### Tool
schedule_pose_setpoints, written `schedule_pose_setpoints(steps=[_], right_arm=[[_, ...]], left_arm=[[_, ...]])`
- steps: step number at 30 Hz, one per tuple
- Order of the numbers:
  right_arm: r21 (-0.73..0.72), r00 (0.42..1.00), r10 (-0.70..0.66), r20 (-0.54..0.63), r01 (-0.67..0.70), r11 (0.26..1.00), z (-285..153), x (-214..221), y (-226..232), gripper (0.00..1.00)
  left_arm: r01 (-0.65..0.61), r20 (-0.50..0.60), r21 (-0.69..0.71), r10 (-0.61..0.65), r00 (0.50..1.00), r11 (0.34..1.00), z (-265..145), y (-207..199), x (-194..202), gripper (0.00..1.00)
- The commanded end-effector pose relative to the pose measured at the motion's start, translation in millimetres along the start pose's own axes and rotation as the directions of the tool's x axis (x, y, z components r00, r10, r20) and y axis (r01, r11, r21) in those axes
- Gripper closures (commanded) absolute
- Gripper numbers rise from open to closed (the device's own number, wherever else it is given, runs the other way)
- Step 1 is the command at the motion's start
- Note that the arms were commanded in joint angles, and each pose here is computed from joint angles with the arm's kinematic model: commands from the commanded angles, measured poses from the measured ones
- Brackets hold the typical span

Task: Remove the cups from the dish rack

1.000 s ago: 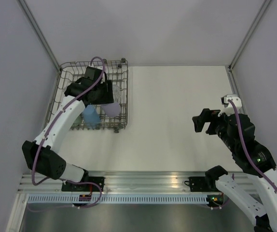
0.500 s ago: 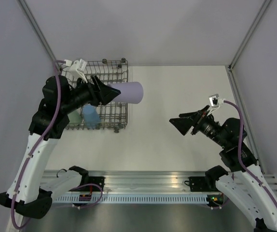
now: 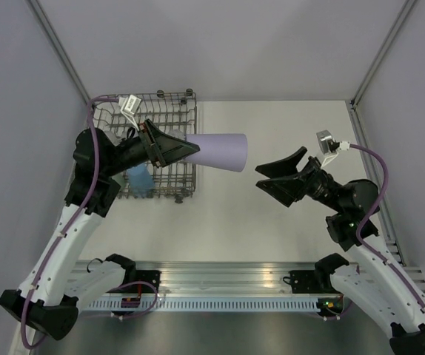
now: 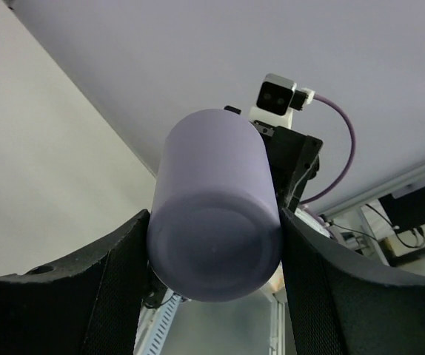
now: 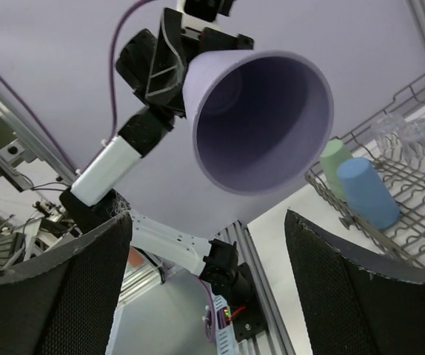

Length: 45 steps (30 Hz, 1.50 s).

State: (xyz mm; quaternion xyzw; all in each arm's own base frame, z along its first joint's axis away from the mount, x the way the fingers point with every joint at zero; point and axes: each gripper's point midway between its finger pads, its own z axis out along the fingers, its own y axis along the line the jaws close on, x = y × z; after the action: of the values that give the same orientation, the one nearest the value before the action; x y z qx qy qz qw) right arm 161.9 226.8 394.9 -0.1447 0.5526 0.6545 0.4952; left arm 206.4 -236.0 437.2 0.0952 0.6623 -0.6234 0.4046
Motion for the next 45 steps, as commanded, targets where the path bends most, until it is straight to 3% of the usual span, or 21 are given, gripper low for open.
schedule_pose_setpoints(steps=[1, 9, 15, 18, 20, 21, 24, 25, 26, 27, 28, 30, 31, 33, 36, 37, 38, 39, 40, 42, 45], right_arm=[[-0.139, 0.998, -0.054, 0.030, 0.057, 0.989, 6, -16, 32, 0.13], [-0.160, 0.999, -0.041, 0.007, 0.042, 0.986, 24, -21, 33, 0.23], [-0.164, 0.998, -0.057, -0.029, 0.052, 0.985, 32, -17, 30, 0.63], [-0.134, 0.995, -0.094, -0.039, 0.088, 0.987, 31, -15, 25, 0.79], [-0.114, 0.994, -0.097, -0.049, 0.091, 0.989, 29, -12, 22, 0.83], [-0.105, 0.993, -0.104, -0.049, 0.098, 0.990, 28, -12, 20, 0.98], [-0.092, 0.991, -0.123, -0.053, 0.117, 0.989, 29, -12, 19, 1.00], [-0.080, 0.991, -0.122, -0.060, 0.117, 0.990, 28, -12, 17, 1.00], [-0.055, 0.989, -0.135, -0.065, 0.132, 0.990, 29, -13, 13, 1.00], [-0.047, 0.989, -0.127, -0.071, 0.124, 0.991, 30, -13, 12, 1.00], [-0.032, 0.987, -0.148, -0.062, 0.146, 0.989, 30, -16, 10, 1.00], [-0.023, 0.985, -0.166, -0.056, 0.165, 0.986, 32, -20, 9, 1.00], [-0.009, 0.982, -0.183, -0.054, 0.183, 0.983, 34, -23, 7, 1.00], [0.036, 0.981, -0.175, -0.086, 0.179, 0.983, 36, -20, -5, 1.00], [0.137, 0.968, -0.229, -0.104, 0.242, 0.961, 41, -28, -28, 1.00], [0.186, 0.968, -0.207, -0.140, 0.231, 0.955, 40, -22, -40, 1.00], [0.240, 0.959, -0.252, -0.132, 0.278, 0.930, 42, -35, -48, 1.00], [0.315, 0.960, -0.196, -0.198, 0.252, 0.915, 41, -23, -73, 1.00], [0.367, 0.957, -0.195, -0.213, 0.263, 0.892, 41, -25, -85, 1.00], [0.462, 0.945, -0.195, -0.263, 0.301, 0.834, 43, -30, -115, 0.99], [0.565, 0.925, -0.177, -0.337, 0.349, 0.747, 46, -33, -155, 1.00]], left_arm=[[0.016, -0.008, 0.190, -0.015, 1.000, 0.982, -2, -38, 0, 0.98], [0.102, -0.062, 0.196, -0.091, 0.994, 0.975, 14, -18, 15, 0.98], [0.120, -0.106, 0.194, -0.101, 0.989, 0.974, 24, -11, 23, 0.98], [0.121, -0.116, 0.175, -0.101, 0.988, 0.977, 26, -6, 25, 0.98], [0.102, -0.118, 0.167, -0.083, 0.990, 0.981, 26, -5, 24, 0.98], [0.101, -0.122, 0.166, -0.081, 0.989, 0.981, 26, -6, 24, 0.98], [0.077, -0.123, 0.158, -0.058, 0.991, 0.984, 27, -5, 22, 0.98], [0.095, -0.143, 0.131, -0.076, 0.987, 0.987, 29, 0, 25, 0.92], [0.083, -0.159, 0.103, -0.066, 0.985, 0.991, 28, 2, 25, 0.50], [0.037, -0.148, 0.119, -0.020, 0.989, 0.992, 30, -2, 20, 0.49], [0.058, -0.158, 0.056, -0.049, 0.986, 0.997, 30, 7, 22, 0.15], [-0.006, -0.135, 0.027, 0.010, 0.991, 1.000, 31, 10, 13, 0.11], [-0.010, -0.131, -0.046, 0.004, 0.991, 0.999, 29, 24, 14, 0.01], [-0.051, -0.065, -0.149, 0.041, 0.997, 0.988, 29, 34, -4, 0.00], [-0.113, -0.031, -0.414, 0.110, 0.993, 0.903, 3, 65, -18, 0.00], [-0.124, 0.036, -0.569, 0.176, 0.984, 0.813, -14, 87, -37, 0.00], [-0.150, 0.048, -0.647, 0.237, 0.970, 0.748, -30, 92, -48, 0.00], [-0.145, 0.044, -0.723, 0.255, 0.966, 0.676, -52, 99, -47, 0.00], [-0.146, 0.058, -0.811, 0.326, 0.944, 0.566, -75, 110, -61, 0.00], [-0.145, 0.039, -0.877, 0.369, 0.928, 0.457, -102, 114, -65, 0.00], [-0.183, -0.024, -0.906, 0.387, 0.922, 0.381, -121, 114, -64, 0.00]])
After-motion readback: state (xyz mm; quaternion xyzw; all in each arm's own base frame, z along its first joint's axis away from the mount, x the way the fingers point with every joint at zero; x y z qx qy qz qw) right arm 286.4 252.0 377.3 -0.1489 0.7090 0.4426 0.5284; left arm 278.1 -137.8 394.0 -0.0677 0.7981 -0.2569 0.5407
